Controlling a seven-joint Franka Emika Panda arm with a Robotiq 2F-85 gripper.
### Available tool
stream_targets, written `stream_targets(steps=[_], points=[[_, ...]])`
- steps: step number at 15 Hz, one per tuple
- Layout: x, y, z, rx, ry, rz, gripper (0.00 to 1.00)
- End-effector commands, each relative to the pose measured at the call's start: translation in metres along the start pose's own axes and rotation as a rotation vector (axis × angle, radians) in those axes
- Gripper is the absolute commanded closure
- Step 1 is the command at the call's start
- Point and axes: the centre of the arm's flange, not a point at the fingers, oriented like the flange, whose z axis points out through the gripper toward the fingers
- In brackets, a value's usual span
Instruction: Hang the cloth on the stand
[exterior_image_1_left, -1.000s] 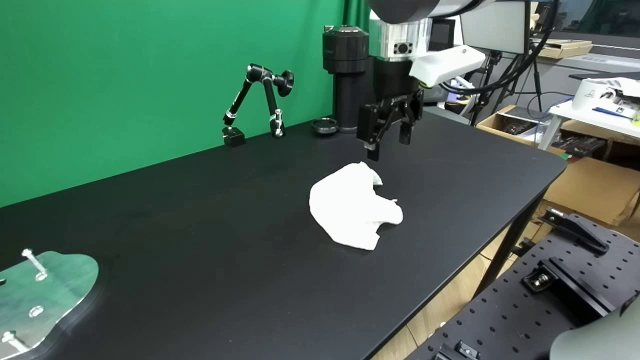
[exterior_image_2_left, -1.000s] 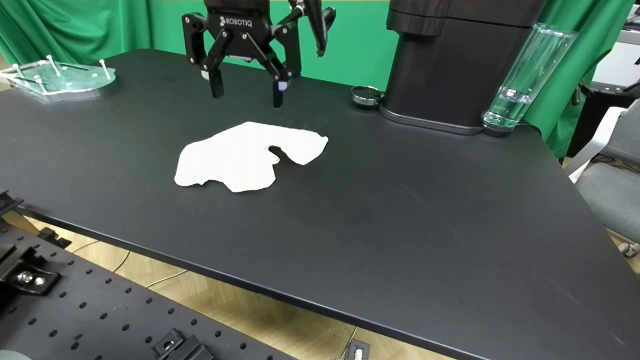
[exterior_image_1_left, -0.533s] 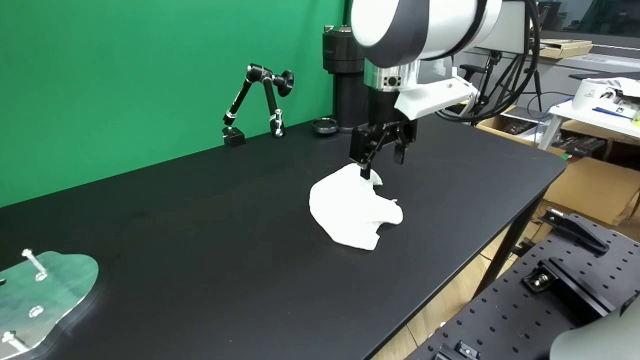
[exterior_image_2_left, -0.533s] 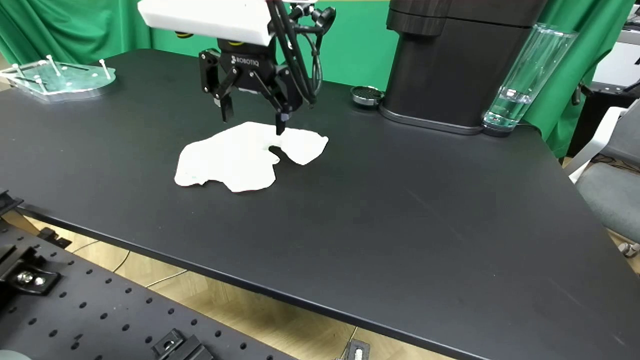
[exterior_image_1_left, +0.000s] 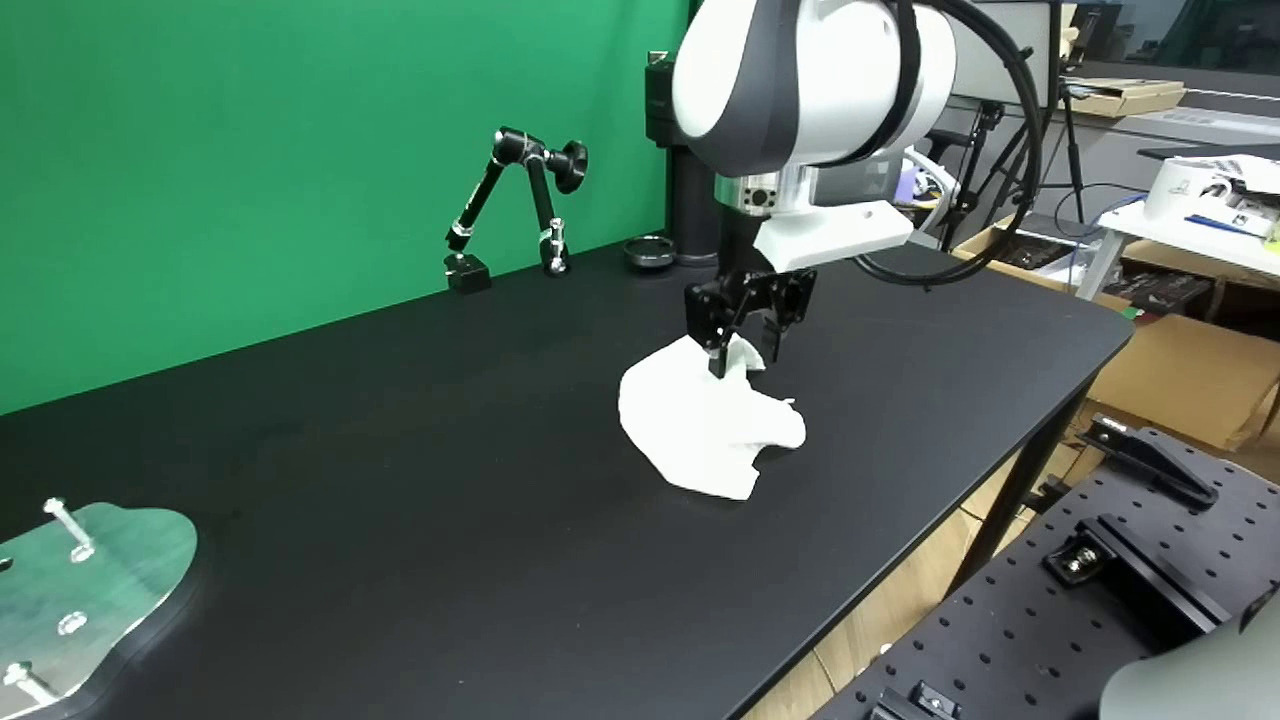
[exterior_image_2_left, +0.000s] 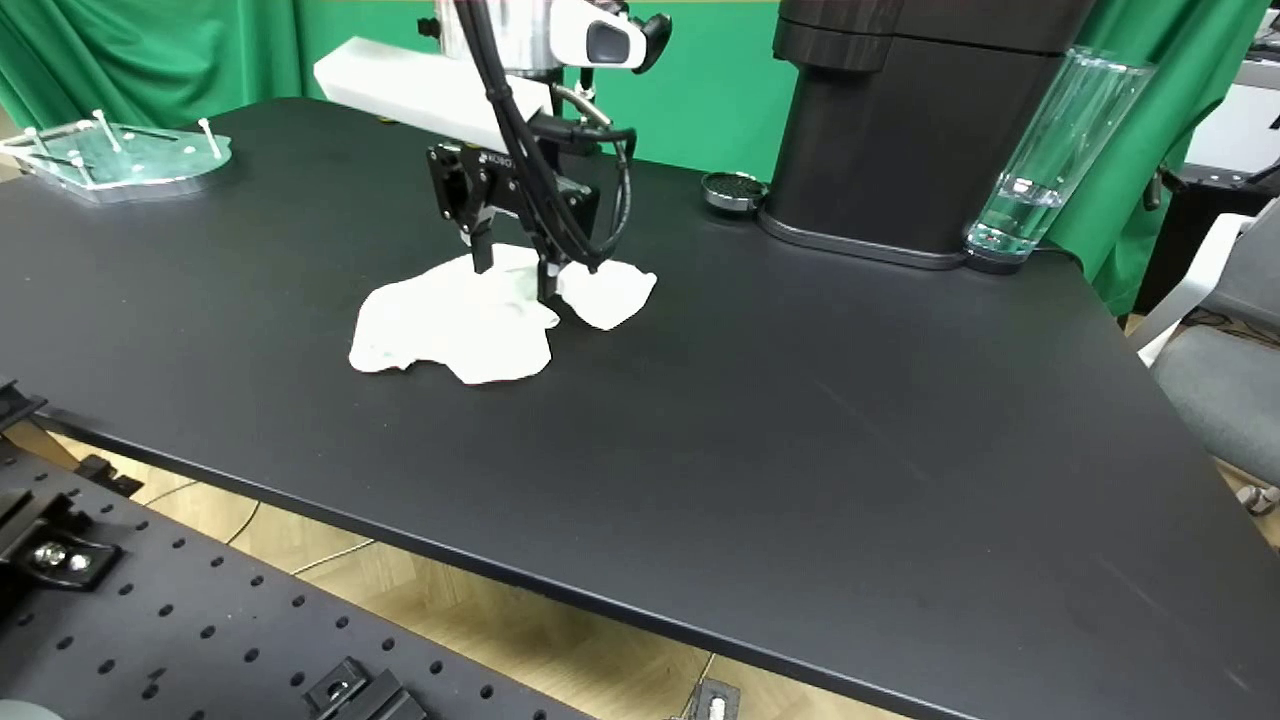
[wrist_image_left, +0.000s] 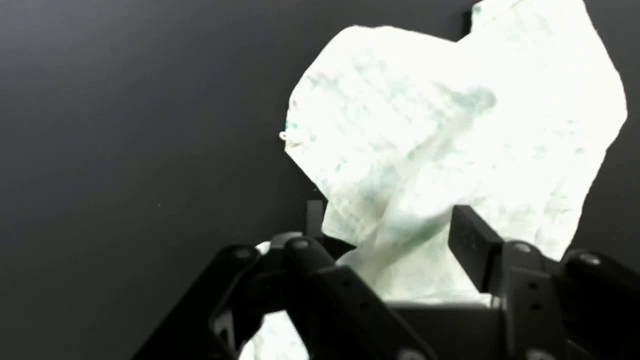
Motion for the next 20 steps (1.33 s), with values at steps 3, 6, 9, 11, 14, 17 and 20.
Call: stream_targets(steps=[3,6,9,11,14,17,20], points=[[0.011,-0.007,0.002,0.049,0.033,0.067,0.76],[0.013,-0.012,-0.008,0.068,0.051,0.080,0.96],[0.021,-0.020,-0.029,0.073,0.082,0.078,1.00],[0.031,-0.027,-0.052,0.072,0.116,0.067,1.00],[0.049,-0.041,-0.095,0.074,0.183,0.028,1.00],[0.069,-0.064,-0.139,0.080,0.236,-0.029,1.00],[0.089,-0.093,-0.180,0.083,0.270,-0.087,1.00]])
